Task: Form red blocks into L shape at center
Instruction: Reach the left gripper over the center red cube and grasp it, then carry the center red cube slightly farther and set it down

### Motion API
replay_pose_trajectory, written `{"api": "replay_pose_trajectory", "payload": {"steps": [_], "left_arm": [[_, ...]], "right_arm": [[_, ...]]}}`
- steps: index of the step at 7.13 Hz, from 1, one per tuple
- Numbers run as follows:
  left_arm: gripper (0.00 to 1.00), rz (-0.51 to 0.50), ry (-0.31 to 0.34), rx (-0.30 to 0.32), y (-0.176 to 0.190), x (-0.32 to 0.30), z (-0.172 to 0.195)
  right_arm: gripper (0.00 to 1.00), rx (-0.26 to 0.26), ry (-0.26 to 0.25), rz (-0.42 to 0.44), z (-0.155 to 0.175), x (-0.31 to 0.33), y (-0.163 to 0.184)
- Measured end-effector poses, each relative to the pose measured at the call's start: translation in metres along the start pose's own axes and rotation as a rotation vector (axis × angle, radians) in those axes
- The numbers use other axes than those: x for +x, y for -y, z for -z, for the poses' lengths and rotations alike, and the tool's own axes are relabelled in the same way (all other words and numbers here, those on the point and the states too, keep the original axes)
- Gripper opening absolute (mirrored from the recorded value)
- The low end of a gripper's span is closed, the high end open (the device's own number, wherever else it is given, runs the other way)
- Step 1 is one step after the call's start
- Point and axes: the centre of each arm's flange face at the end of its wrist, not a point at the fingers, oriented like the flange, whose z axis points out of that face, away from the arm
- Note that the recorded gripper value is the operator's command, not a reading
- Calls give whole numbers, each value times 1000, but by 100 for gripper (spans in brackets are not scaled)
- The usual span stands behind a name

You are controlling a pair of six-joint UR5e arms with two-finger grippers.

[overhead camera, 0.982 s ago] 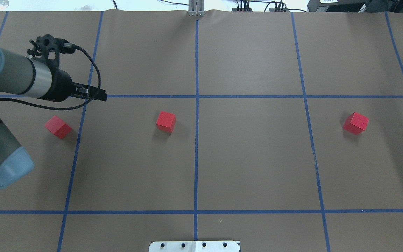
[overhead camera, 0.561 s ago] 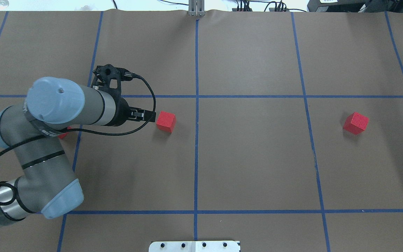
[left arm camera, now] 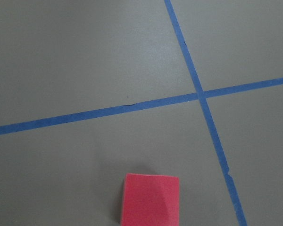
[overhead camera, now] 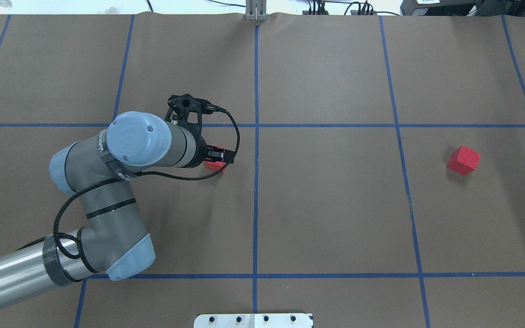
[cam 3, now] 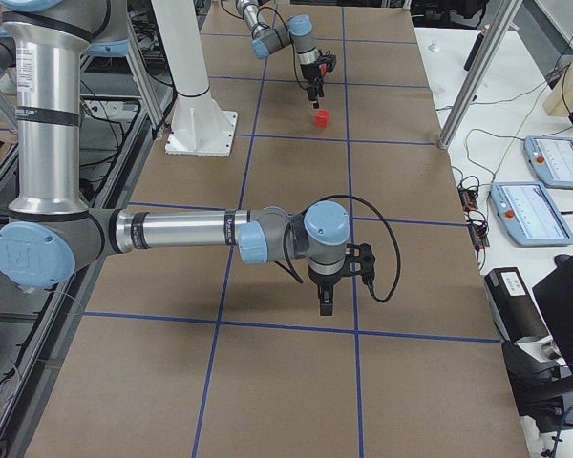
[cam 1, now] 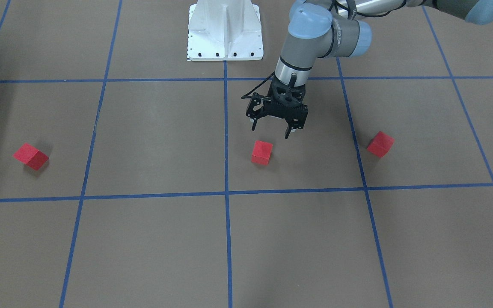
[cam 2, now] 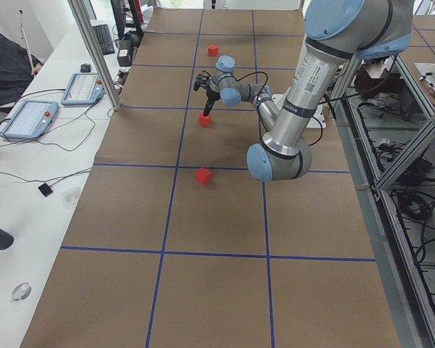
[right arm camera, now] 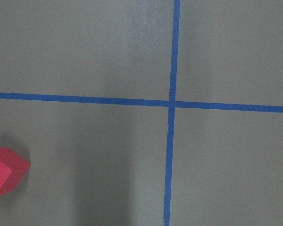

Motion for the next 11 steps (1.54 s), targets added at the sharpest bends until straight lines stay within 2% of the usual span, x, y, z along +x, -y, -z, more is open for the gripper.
{"api": "replay_pose_trajectory", "payload": {"steps": [10,11], "left_arm": [[100,-16,63,-30,-9,6,-51],[93,-16,60,-31,-11,6,-58]], "right_arm": [[99,-15,-2,-12,-7,7,-2],[99,-16,-2,-12,-7,7,-2]]}}
